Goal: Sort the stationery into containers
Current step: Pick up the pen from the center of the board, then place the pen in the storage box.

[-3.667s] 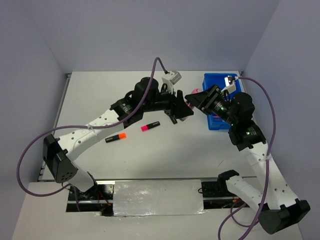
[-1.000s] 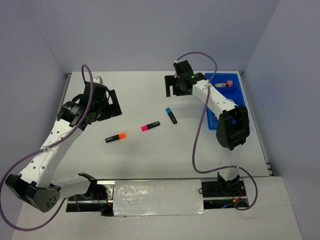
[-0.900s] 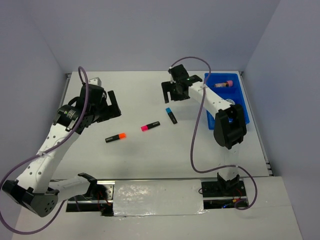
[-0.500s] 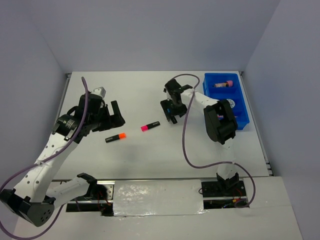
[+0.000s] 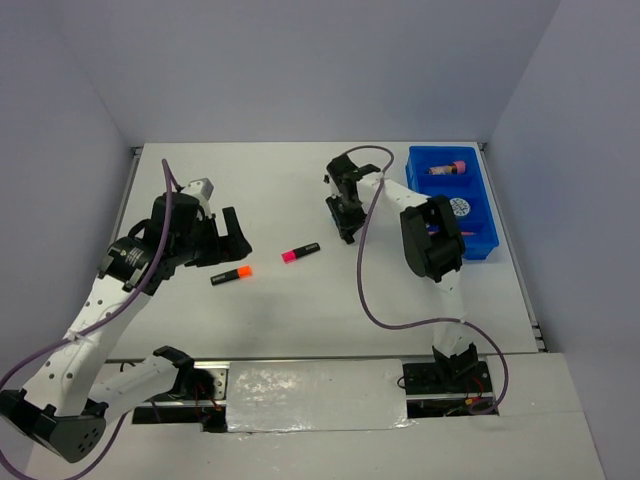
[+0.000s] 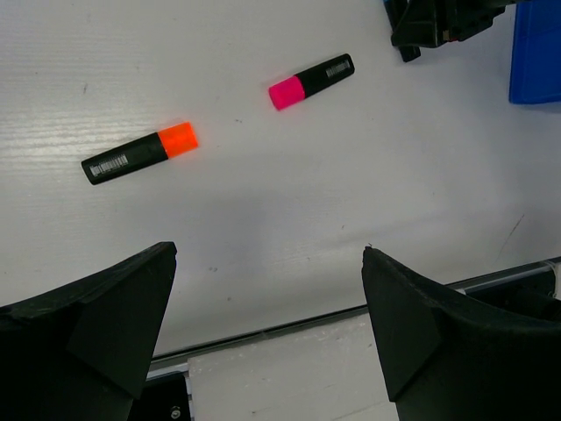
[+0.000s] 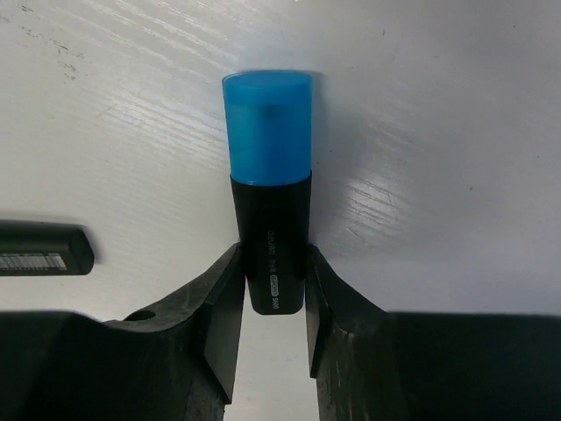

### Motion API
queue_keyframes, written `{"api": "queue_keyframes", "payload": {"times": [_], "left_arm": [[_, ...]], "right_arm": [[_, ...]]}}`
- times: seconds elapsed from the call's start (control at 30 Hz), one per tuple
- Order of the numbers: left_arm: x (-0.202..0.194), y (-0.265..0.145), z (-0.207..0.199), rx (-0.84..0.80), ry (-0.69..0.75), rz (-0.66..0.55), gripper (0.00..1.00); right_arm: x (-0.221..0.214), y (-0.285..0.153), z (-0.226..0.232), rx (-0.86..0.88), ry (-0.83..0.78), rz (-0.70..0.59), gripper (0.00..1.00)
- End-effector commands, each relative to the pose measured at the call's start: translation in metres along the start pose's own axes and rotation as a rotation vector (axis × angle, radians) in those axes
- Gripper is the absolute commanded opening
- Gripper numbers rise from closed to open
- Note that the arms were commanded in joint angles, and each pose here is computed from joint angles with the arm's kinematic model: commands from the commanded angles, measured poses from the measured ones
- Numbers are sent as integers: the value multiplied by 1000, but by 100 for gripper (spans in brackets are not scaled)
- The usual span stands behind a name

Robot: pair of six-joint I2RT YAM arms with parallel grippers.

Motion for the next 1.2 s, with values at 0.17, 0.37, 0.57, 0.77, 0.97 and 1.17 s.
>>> {"api": "queue_keyframes", "payload": {"times": [0.17, 0.37, 0.57, 0.77, 0.97, 1.17], "left_arm": [[6, -4, -6, -37, 29, -24, 99], [-2, 3, -11, -89, -6, 0, 99], [-6, 8, -9, -96, -5, 5, 99], [-7, 14, -8, -88, 4, 16, 99], [-12, 23, -3, -65, 18, 44, 99], [-13, 32, -1, -50, 26, 60, 99]], "right_arm": [[55, -113, -60, 171, 476, -435, 0], [18, -180, -172, -19, 1072, -680, 0], [-6, -163, -237, -11, 1414, -739, 0], [-9, -138, -268, -82, 1527, -671, 0], [-23, -117, -283, -92, 1636, -626, 2], [-30, -119, -297, -139, 1642, -620, 24]]}}
Point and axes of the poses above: each gripper's point midway between its finger pads, its own y axis out along the fingers, its own z axis along the line the jaws close on, x = y × z, the point moved 2 cm from there along -y, back along the fingers, and after that the axes turned 14 degrees about -y, right-handed, at the moved point
